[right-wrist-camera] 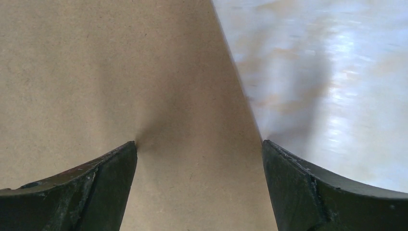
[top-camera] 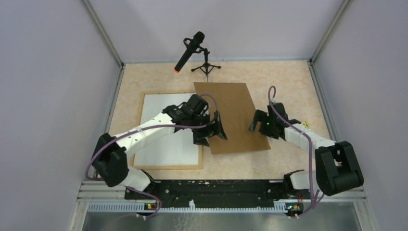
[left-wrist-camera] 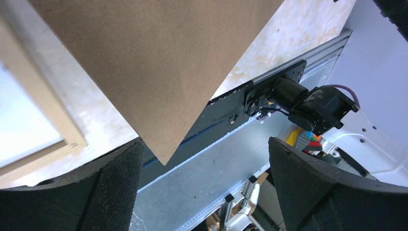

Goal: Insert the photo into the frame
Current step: Move the photo frame item to the center of the board, then pick up the photo frame item at the center of the board, then place the photo frame item in the photo frame.

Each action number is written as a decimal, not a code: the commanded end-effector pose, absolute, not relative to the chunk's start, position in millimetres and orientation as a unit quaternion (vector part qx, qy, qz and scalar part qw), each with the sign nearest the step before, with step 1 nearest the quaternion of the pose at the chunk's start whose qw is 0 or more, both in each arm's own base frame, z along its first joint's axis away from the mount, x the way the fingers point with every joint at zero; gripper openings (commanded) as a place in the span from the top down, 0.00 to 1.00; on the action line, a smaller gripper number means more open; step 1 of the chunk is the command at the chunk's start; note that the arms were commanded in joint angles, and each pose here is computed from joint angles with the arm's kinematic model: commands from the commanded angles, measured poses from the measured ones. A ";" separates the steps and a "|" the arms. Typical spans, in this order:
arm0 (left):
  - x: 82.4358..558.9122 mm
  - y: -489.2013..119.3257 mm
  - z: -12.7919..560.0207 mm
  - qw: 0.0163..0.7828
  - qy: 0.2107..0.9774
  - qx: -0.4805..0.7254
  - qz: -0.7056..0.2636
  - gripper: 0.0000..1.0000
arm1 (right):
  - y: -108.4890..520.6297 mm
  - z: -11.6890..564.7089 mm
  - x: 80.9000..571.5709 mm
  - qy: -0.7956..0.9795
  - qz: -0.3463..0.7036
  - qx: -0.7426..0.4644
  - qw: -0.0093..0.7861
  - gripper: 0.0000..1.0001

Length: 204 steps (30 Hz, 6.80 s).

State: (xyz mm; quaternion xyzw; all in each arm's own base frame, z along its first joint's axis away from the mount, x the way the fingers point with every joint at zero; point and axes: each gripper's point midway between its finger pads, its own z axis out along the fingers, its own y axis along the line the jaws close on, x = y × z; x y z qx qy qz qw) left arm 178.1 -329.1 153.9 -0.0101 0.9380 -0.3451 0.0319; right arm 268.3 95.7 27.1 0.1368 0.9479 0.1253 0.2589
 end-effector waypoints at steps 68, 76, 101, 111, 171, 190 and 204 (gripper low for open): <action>300.8 -143.9 140.1 0.325 0.926 -0.027 -0.189 0.02 | 245.1 65.6 263.5 0.826 0.537 0.044 0.166 1.00; 309.0 30.8 115.3 0.305 0.883 -0.354 -0.045 0.02 | 252.1 73.1 259.5 0.807 0.575 0.056 0.123 1.00; 299.3 28.8 24.5 0.177 0.888 -0.371 -0.204 0.03 | 265.6 149.8 251.6 0.729 0.678 0.016 0.094 1.00; 289.8 4.5 37.7 0.177 0.889 -0.330 -0.264 0.07 | 300.7 156.2 235.4 0.756 0.638 -0.093 0.112 1.00; 291.6 2.4 35.6 0.191 0.890 -0.311 -0.273 0.02 | 352.3 110.8 278.6 0.785 0.611 -0.015 0.104 1.00; 292.1 -3.5 35.1 0.188 0.885 -0.308 -0.294 0.02 | 384.8 80.8 275.3 0.812 0.574 -0.059 0.085 1.00; 292.3 -4.2 35.0 0.191 0.885 -0.306 -0.295 0.02 | 359.0 46.0 283.9 0.930 0.331 -0.111 0.110 0.80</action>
